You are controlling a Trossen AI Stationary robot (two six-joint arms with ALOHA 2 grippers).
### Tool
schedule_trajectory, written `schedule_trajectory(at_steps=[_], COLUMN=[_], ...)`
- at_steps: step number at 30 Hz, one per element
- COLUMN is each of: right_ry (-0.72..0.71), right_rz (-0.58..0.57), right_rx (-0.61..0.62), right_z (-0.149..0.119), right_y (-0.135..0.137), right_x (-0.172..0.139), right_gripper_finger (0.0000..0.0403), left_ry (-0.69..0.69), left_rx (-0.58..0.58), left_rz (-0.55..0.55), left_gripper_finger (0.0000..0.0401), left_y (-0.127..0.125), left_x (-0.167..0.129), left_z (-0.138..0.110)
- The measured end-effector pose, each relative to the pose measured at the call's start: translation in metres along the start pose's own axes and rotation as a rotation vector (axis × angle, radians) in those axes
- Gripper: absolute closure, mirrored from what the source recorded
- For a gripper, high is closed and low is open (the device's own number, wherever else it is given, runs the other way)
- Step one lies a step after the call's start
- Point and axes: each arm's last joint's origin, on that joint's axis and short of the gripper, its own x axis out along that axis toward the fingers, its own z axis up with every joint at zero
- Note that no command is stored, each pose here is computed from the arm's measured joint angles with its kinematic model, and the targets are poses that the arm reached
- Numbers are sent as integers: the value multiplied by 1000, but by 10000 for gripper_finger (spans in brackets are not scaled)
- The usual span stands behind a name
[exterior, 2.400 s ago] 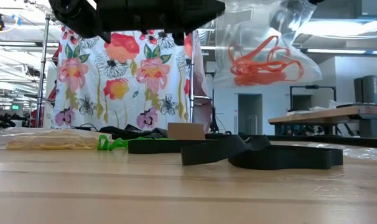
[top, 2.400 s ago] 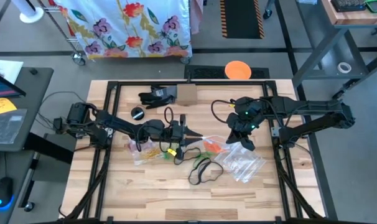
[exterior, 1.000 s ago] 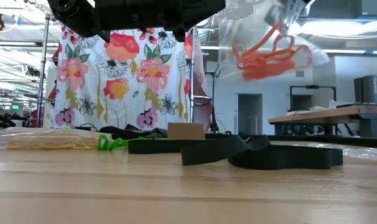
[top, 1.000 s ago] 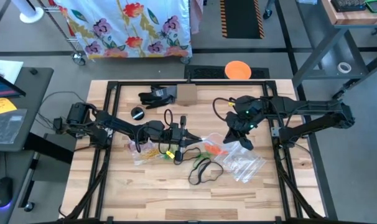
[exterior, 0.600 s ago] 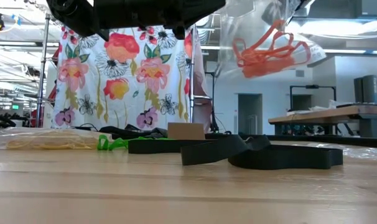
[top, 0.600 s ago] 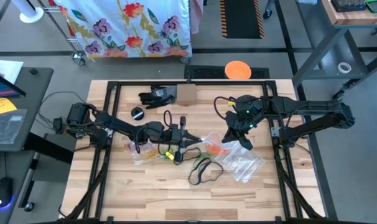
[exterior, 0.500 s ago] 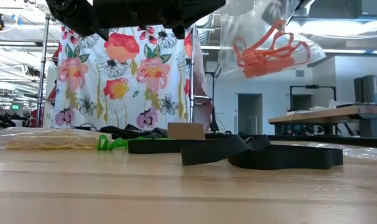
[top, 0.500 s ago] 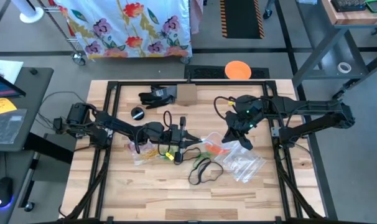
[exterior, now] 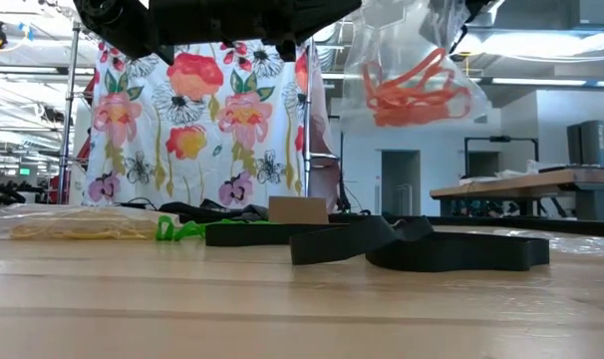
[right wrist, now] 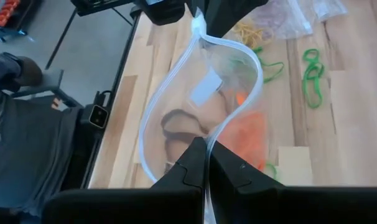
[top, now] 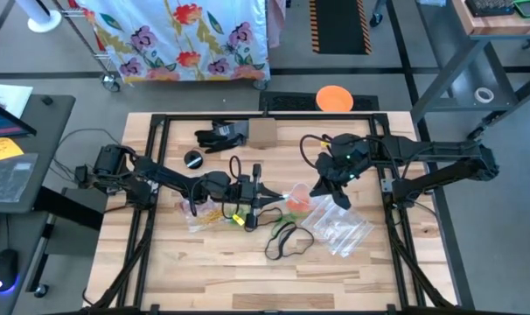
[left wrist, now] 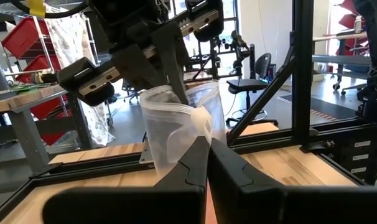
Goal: Sort rubber bands
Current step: Close the transparent zip bag
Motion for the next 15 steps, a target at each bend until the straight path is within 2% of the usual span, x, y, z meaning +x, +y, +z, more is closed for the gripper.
schedule_trajectory(at_steps=[5,10,15], right_ry=[26,100,81], right_rz=[-22,-35,-31], right_rx=[25,73,41], right_z=[-3,-11,-5], right_y=[-1,-2,1], right_x=[0,0,-5], right_gripper_finger=[385,327,271], left_ry=[-1,1,36], left_rx=[1,6,36], left_rz=[0,1,51], left_gripper_finger=[401,401,401], left_y=[0,0,1], left_x=[0,0,0], left_z=[0,0,-3])
